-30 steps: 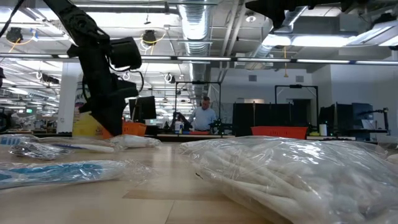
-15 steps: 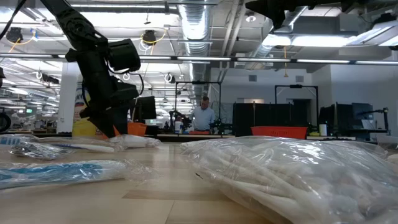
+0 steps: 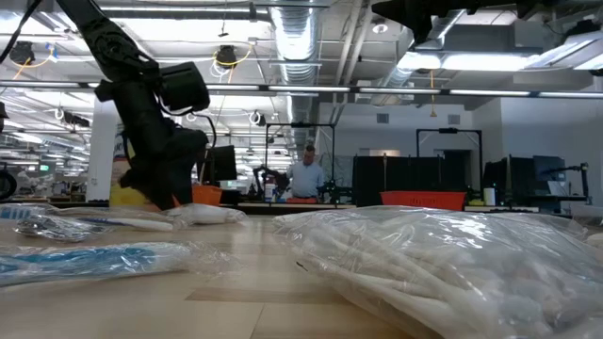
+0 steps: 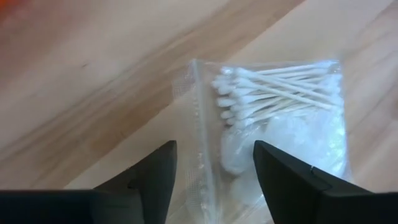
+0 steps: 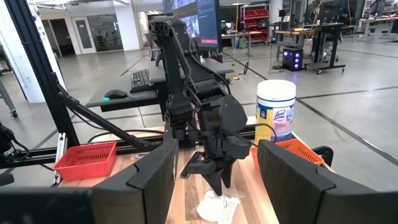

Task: Pick & Place Travel size toiletries
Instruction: Put the cotton pack into the top red bin

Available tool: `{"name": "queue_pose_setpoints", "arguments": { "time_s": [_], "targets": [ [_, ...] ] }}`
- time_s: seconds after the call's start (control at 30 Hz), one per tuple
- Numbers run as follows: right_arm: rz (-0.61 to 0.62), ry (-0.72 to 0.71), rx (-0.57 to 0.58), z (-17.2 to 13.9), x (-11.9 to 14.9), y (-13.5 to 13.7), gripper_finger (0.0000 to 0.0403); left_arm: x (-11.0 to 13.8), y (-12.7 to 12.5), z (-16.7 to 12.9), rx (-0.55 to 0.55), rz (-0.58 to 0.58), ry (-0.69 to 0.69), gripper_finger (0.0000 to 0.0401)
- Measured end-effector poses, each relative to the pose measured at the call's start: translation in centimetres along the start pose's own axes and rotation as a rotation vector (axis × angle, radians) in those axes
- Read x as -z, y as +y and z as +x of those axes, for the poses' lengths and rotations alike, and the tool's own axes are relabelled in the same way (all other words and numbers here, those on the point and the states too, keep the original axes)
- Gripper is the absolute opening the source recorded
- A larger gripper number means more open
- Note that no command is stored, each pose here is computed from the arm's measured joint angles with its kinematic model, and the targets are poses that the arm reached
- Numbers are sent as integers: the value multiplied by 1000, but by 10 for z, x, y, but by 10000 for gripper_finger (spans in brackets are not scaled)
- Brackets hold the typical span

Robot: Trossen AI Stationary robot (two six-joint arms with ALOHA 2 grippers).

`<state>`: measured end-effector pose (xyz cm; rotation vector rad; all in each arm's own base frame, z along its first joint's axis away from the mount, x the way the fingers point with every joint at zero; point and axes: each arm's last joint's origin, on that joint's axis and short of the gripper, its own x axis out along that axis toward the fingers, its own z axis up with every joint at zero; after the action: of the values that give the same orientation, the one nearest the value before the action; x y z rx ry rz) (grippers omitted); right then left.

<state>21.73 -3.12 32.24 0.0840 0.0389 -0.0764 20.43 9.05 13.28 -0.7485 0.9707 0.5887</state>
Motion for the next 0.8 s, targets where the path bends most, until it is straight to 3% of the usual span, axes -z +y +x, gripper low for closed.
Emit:
{"name": "queue_pose_setpoints", "arguments": {
  "time_s": [0.3, 0.8],
  "targets": [
    [0, 0, 0, 0, 0, 0, 214, -3, -15, 0, 159, 74, -24, 157],
    [1, 9, 1, 0, 1, 0, 214, 5, -7, 3, 126, 26, 5, 162]
  ]
}}
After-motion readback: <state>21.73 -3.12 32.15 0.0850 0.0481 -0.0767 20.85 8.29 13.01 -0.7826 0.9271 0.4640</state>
